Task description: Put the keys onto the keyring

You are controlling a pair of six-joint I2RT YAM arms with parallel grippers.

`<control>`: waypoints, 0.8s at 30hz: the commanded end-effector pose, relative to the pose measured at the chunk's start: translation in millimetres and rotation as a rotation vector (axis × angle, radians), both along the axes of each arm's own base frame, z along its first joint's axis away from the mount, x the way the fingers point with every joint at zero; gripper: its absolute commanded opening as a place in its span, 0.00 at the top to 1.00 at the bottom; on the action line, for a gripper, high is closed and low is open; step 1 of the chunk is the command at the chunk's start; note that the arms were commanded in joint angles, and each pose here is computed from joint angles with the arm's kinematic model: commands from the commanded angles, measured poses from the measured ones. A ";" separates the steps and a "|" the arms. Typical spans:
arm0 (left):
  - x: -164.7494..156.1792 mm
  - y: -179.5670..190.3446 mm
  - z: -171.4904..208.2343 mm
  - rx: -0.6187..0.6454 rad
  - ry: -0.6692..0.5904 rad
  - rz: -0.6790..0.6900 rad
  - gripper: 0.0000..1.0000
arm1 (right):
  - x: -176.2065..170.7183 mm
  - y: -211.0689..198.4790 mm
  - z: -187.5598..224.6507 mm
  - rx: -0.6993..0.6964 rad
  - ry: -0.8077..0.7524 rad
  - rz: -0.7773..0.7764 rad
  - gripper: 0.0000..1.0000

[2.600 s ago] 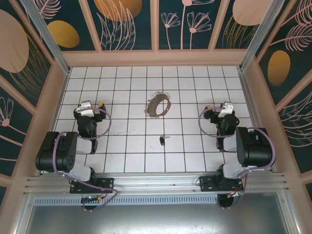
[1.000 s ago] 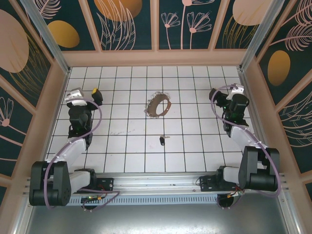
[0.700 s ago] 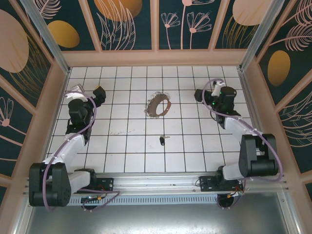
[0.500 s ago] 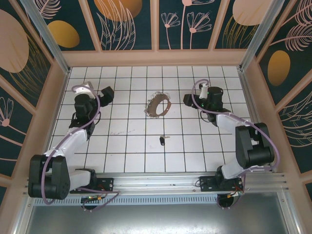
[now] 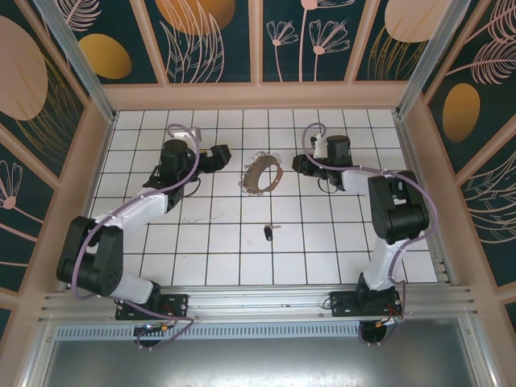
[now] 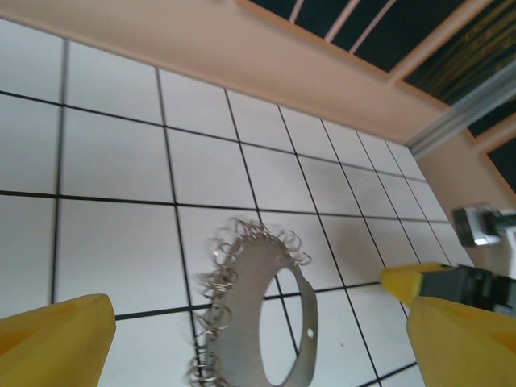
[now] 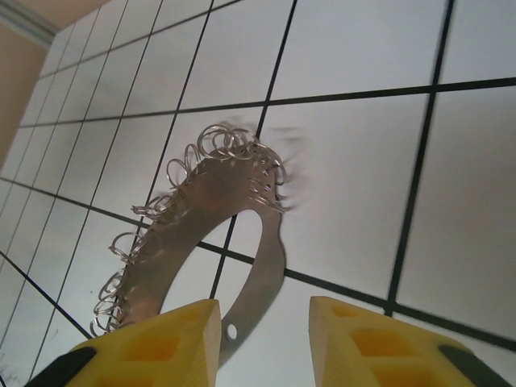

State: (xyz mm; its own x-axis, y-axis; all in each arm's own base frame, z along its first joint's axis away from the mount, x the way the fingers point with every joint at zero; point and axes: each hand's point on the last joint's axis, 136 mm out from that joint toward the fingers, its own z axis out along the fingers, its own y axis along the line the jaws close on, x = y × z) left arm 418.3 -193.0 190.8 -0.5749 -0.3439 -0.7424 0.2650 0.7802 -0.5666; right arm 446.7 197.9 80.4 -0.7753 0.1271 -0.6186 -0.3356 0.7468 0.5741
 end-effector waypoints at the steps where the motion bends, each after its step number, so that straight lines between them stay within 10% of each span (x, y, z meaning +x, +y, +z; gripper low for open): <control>1: 4.0 -20.3 -4.0 0.021 0.019 -0.057 0.07 | 1.3 18.5 -6.8 -0.006 0.024 0.074 0.68; 24: 29.2 -58.3 -32.7 0.040 0.087 -0.136 0.07 | 24.4 35.7 -34.7 -0.098 0.032 0.123 0.67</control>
